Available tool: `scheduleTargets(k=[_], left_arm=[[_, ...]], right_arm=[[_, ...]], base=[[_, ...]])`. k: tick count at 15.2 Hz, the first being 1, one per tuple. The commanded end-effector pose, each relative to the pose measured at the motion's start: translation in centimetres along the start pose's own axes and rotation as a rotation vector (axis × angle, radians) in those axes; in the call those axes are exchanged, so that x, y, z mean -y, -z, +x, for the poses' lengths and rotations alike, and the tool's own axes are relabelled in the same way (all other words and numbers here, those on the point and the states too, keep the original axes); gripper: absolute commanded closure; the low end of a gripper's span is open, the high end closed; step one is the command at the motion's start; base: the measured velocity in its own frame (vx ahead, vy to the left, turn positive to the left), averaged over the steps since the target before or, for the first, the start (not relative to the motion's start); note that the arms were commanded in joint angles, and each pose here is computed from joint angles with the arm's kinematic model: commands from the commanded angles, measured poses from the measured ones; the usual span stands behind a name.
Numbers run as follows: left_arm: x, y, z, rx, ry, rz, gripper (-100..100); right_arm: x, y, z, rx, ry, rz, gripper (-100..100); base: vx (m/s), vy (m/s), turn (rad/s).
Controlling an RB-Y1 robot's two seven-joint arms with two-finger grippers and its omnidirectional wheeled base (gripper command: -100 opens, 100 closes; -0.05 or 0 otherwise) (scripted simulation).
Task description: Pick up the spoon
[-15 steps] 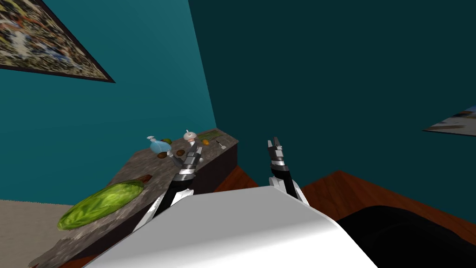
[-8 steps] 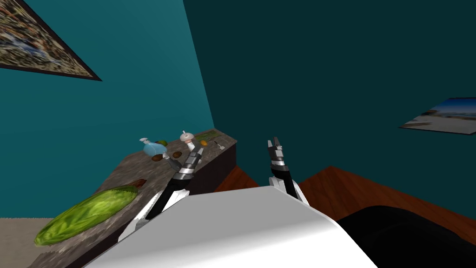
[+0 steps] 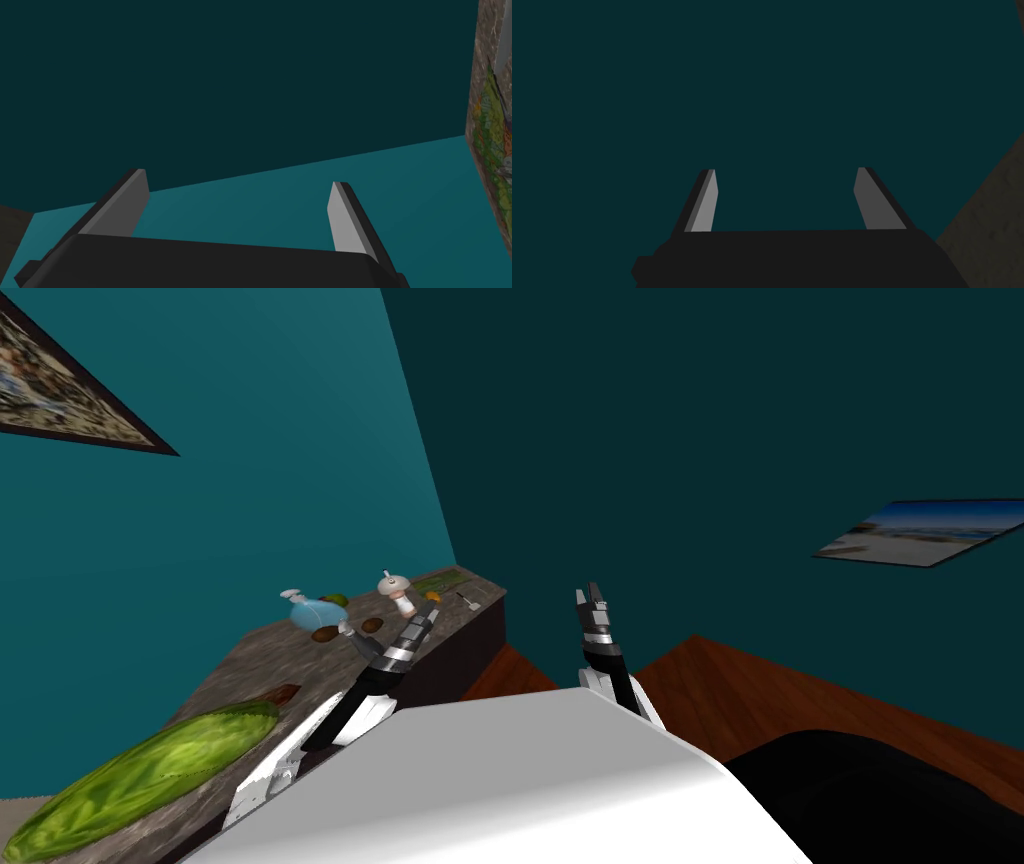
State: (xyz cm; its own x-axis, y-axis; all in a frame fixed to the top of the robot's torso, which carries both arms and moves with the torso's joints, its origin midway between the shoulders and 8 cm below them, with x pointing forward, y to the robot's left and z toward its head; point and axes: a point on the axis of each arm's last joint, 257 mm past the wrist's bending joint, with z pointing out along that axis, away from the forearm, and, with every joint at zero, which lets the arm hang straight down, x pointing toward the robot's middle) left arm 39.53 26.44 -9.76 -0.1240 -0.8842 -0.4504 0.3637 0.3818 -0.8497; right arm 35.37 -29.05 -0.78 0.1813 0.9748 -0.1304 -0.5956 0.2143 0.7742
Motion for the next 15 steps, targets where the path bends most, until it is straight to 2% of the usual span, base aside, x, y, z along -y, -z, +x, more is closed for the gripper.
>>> scheduleTargets(k=[1,3,4,6,7,9,10,12,13,15], left_arm=[[-1.2,0.1,0.0,-0.032,-0.006,-0.038,-100],[-1.2,0.1,0.1,-0.054,-0.026,-0.039,-100],[-2.3,0.2,0.1,-0.074,-0.026,-0.075,-100],[-2.4,0.3,0.1,-0.095,-0.046,-0.077,-100],[-3.6,0.4,0.0,-0.113,-0.046,-0.115,-100],[-3.6,0.5,0.0,-0.135,-0.067,-0.117,-100],[-4.9,0.7,-0.2,-0.151,-0.067,-0.158,-100],[-4.9,0.8,-0.3,-0.173,-0.090,-0.161,-100],[-6.3,1.1,-0.5,-0.189,-0.091,-0.205,-100],[-6.3,1.1,-0.6,-0.210,-0.114,-0.208,-100]], right_arm=[[0.0,0.0,0.0,0.000,0.000,0.000,0],[0.0,0.0,0.0,0.000,0.000,0.000,0],[0.0,0.0,0.0,0.000,0.000,0.000,0],[0.0,0.0,0.0,0.000,0.000,0.000,0],[0.0,0.0,0.0,0.000,0.000,0.000,0],[0.0,0.0,0.0,0.000,0.000,0.000,0],[0.0,0.0,0.0,0.000,0.000,0.000,0],[0.0,0.0,0.0,0.000,0.000,0.000,0],[0.0,0.0,0.0,0.000,0.000,0.000,0],[0.0,0.0,0.0,0.000,0.000,0.000,0]], base=[[-0.006,0.008,-0.107],[-0.006,0.008,-0.074],[-0.005,0.004,-0.114],[-0.006,0.007,-0.082],[-0.006,0.004,-0.095],[-0.006,0.005,-0.080],[-0.006,0.001,-0.103],[-0.005,0.003,-0.084],[-0.004,-0.001,-0.126],[-0.005,0.001,-0.074]])
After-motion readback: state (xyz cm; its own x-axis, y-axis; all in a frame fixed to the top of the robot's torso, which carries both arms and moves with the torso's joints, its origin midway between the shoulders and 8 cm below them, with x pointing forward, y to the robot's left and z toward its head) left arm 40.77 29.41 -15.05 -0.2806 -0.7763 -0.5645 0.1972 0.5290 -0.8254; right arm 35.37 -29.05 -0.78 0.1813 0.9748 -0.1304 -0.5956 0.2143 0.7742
